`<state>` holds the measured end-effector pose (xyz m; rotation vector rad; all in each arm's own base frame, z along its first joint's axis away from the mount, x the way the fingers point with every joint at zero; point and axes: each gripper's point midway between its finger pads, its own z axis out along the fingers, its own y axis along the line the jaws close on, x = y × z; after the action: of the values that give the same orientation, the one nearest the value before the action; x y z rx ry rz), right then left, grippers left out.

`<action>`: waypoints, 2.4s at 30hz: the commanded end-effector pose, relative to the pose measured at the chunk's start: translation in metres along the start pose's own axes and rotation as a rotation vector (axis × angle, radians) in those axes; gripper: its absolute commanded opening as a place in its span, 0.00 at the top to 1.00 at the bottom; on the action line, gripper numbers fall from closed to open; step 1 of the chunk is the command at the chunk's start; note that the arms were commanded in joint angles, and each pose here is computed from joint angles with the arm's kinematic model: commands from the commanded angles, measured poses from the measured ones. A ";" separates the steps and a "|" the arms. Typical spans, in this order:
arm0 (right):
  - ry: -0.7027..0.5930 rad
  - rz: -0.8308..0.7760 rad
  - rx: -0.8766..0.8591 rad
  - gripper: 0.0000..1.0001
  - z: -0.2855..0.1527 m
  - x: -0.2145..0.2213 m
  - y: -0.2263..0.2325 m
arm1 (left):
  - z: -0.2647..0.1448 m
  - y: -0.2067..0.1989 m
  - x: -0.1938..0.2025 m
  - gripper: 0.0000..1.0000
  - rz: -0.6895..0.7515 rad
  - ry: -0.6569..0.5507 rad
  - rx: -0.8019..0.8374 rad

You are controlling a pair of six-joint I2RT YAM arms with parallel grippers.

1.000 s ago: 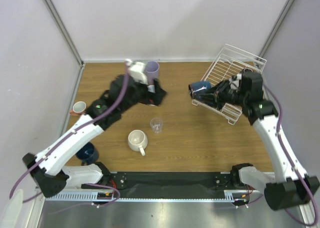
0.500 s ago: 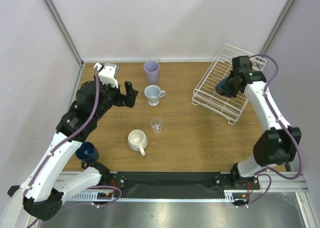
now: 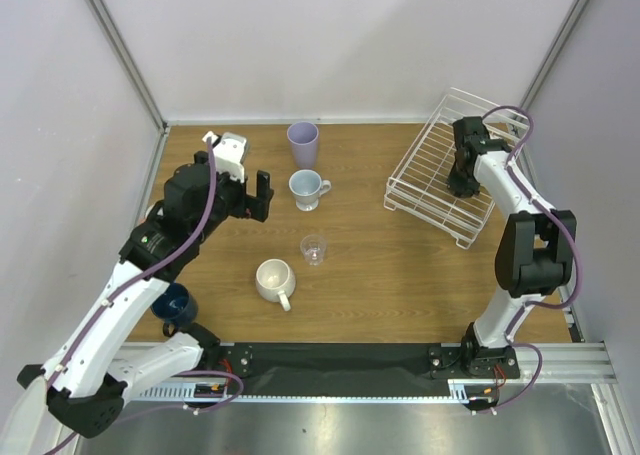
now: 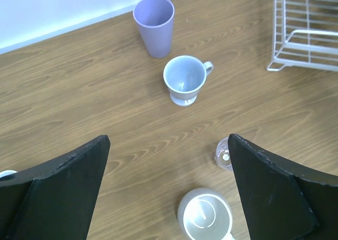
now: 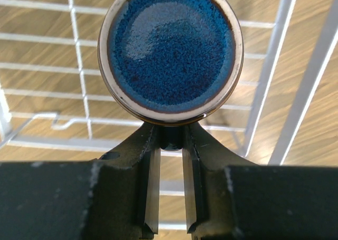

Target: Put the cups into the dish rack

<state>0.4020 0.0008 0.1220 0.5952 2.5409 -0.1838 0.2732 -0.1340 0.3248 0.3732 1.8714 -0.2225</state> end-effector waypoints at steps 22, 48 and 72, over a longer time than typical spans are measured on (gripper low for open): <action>-0.215 0.040 0.126 1.00 0.046 -0.080 -0.040 | 0.003 0.011 -0.015 0.00 0.097 -0.013 -0.031; -0.240 0.080 0.122 1.00 0.081 -0.099 -0.039 | 0.006 0.007 -0.005 0.00 0.087 0.026 -0.007; -0.134 0.061 0.157 0.43 0.081 -0.055 -0.043 | 0.009 0.005 0.001 0.00 0.059 0.055 0.006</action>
<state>0.4638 -0.0762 0.0718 0.6711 2.4277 -0.3731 0.2804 -0.1304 0.3033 0.4716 1.9496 -0.1491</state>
